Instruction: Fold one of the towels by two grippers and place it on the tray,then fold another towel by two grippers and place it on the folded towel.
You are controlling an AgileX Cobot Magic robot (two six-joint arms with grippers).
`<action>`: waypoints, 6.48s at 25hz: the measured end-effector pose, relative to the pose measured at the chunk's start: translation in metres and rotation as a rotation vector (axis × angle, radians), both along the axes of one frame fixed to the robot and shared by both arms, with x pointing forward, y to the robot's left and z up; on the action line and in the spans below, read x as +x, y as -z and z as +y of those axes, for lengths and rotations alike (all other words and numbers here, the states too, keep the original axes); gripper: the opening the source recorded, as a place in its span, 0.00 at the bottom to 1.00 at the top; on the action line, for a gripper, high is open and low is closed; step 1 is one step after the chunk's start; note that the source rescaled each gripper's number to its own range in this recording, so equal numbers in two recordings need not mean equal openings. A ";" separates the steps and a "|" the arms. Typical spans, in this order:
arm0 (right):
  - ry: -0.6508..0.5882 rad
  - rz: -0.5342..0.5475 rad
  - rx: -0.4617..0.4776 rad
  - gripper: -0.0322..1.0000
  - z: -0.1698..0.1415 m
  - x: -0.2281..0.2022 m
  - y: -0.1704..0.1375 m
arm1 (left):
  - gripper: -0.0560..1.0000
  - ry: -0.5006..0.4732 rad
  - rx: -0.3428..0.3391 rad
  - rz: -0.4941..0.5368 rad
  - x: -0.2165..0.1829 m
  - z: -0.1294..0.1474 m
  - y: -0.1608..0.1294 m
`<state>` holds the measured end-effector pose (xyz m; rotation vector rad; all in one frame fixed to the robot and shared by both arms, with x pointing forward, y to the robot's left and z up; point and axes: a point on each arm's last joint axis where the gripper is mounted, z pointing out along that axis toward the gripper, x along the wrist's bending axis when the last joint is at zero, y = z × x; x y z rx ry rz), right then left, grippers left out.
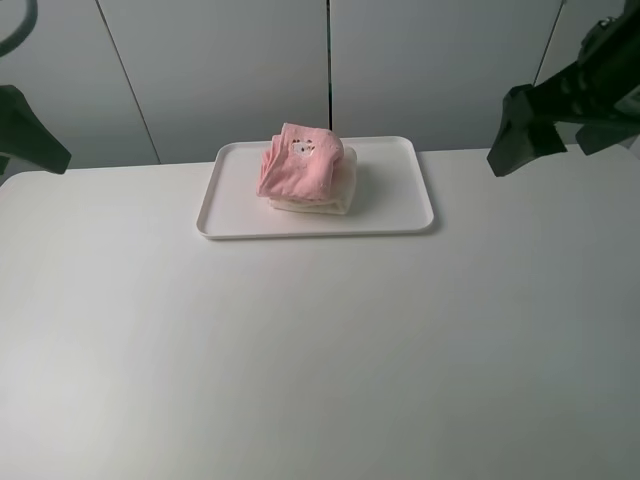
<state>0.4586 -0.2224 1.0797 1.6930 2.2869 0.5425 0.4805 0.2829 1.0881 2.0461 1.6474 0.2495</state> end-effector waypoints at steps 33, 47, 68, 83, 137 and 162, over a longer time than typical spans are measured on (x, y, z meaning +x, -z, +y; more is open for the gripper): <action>0.055 -0.495 0.098 1.00 -0.082 -0.216 0.024 | 0.96 -0.101 0.045 -0.534 -0.247 0.001 0.027; 0.025 -0.531 0.147 1.00 -0.078 -0.216 0.022 | 0.96 -0.200 -0.007 -0.592 -0.250 0.004 0.032; 0.033 -0.535 0.130 1.00 -0.076 -0.216 0.026 | 0.96 -0.206 -0.001 -0.596 -0.249 0.005 0.033; 0.335 -0.630 0.044 1.00 -0.077 -0.228 0.026 | 0.96 -0.337 0.064 -0.600 -0.248 0.004 0.033; 0.221 -0.620 0.105 1.00 -0.076 -0.228 0.026 | 0.96 -0.337 0.066 -0.596 -0.247 0.004 0.034; 0.221 -0.620 0.105 1.00 -0.076 -0.228 0.026 | 0.96 -0.337 0.066 -0.596 -0.247 0.004 0.034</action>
